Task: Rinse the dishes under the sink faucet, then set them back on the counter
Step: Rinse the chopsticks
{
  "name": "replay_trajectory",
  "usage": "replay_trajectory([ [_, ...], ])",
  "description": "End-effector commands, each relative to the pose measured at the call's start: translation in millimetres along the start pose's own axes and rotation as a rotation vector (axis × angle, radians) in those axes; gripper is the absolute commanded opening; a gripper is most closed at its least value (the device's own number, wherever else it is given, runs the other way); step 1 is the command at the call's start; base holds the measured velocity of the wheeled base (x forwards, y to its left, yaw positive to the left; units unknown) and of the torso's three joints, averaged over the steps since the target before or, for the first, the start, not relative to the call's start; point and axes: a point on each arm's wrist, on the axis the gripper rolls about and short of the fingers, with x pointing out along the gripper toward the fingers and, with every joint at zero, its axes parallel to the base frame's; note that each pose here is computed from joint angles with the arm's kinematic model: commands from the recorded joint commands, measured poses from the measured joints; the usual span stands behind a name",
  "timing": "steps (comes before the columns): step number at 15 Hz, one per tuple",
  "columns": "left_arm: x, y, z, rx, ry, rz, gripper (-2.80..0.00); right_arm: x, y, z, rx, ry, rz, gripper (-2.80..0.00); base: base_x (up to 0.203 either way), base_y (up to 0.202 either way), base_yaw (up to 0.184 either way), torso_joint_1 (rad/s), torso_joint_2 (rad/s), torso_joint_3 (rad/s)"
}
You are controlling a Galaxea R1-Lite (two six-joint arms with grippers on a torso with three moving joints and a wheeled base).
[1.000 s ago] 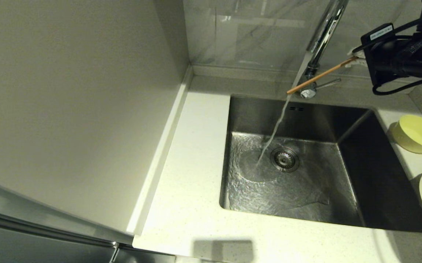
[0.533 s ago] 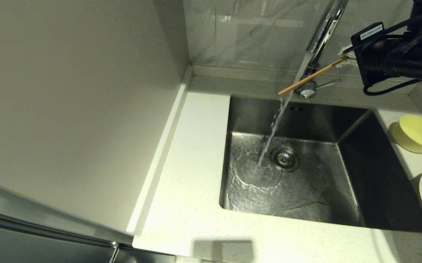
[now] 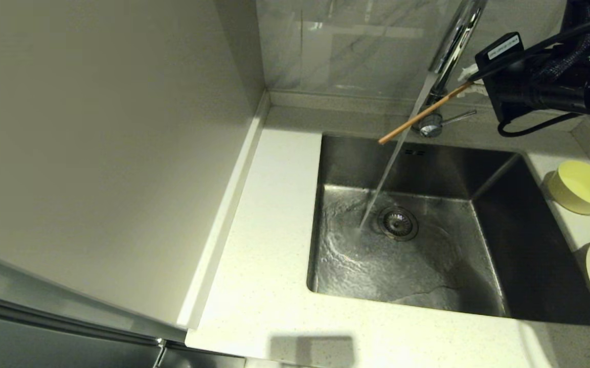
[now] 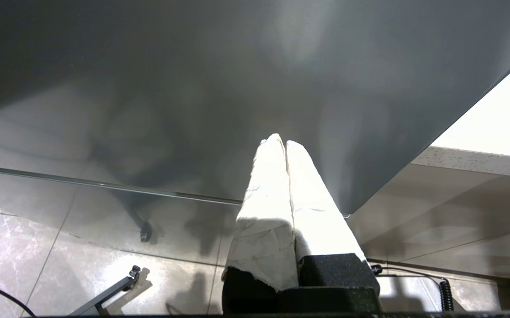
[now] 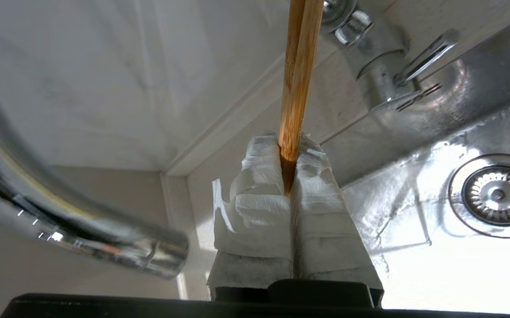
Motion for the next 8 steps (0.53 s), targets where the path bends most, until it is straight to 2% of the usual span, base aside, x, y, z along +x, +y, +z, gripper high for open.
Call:
replay_trajectory([
  [1,-0.1,0.0,0.0,-0.001,-0.002,0.0,-2.8,-5.3,4.5,-0.9,0.007,0.006,0.016,-2.8,0.0,0.0,0.0,0.0,0.0,0.0],
  [5,-0.1,0.0,0.0,-0.001,-0.002,0.0,-2.8,-4.1,4.1,-2.6,-0.003,0.007,0.013,-2.8,0.0,0.0,0.0,0.0,0.0,0.0],
  [8,-0.1,0.0,0.0,-0.001,-0.002,0.0,-2.8,-5.1,-4.5,3.1,-0.075,-0.02,-0.026,-2.8,0.0,0.0,0.0,0.0,0.0,0.0],
])
